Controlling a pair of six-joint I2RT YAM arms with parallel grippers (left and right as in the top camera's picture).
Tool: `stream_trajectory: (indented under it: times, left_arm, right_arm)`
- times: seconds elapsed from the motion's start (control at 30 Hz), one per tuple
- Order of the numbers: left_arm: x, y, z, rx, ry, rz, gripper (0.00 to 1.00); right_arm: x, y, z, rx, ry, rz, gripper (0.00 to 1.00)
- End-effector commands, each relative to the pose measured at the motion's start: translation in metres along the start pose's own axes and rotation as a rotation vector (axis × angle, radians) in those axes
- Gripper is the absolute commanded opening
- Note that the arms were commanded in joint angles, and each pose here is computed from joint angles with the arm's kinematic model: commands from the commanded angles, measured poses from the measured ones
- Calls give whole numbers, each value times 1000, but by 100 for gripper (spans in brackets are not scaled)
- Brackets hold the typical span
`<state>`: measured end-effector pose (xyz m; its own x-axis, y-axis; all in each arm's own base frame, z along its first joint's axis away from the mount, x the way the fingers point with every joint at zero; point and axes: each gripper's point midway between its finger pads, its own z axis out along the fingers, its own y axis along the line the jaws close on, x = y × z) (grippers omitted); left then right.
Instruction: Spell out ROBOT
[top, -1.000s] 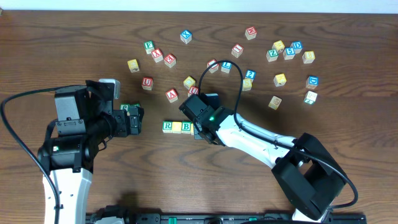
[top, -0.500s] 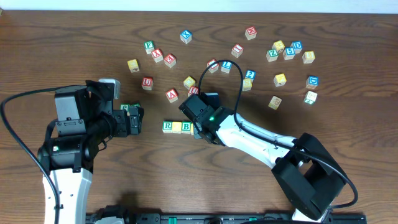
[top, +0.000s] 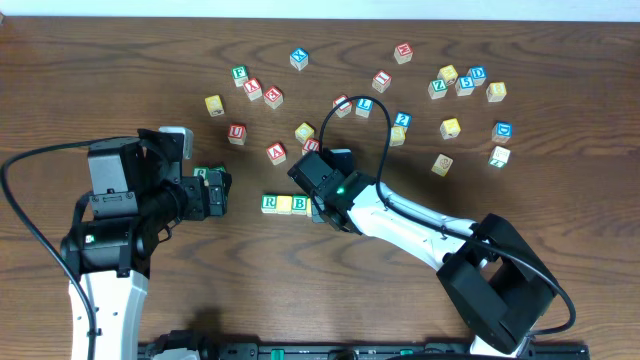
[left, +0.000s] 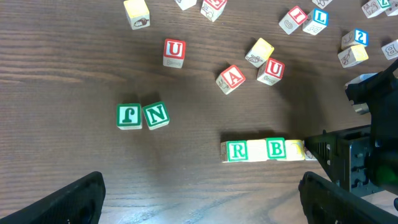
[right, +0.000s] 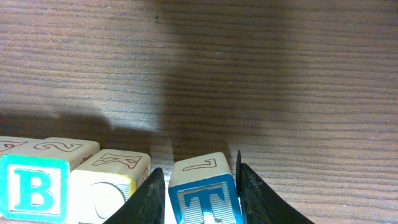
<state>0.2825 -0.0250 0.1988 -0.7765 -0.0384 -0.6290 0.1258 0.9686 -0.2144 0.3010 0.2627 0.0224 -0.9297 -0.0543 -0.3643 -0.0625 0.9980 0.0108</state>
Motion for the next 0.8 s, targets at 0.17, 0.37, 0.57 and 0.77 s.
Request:
stream_trajectory:
  times: [0.17, 0.37, 0.57, 0.77]
  left_arm:
    - [-1, 1, -1, -2, -3, 11, 98]
    - [-1, 1, -1, -2, -3, 11, 98]
    - [-1, 1, -1, -2, -3, 10, 98]
    - [-1, 1, -1, -2, -3, 10, 98]
  right_arm:
    - [0, -5, 7, 38, -16, 5, 33]
    - [-4, -3, 7, 30, -32, 1, 33]
    - [-12, -8, 6, 61, -70, -1, 33]
    - [-25, -15, 4, 97, -113, 14, 29]
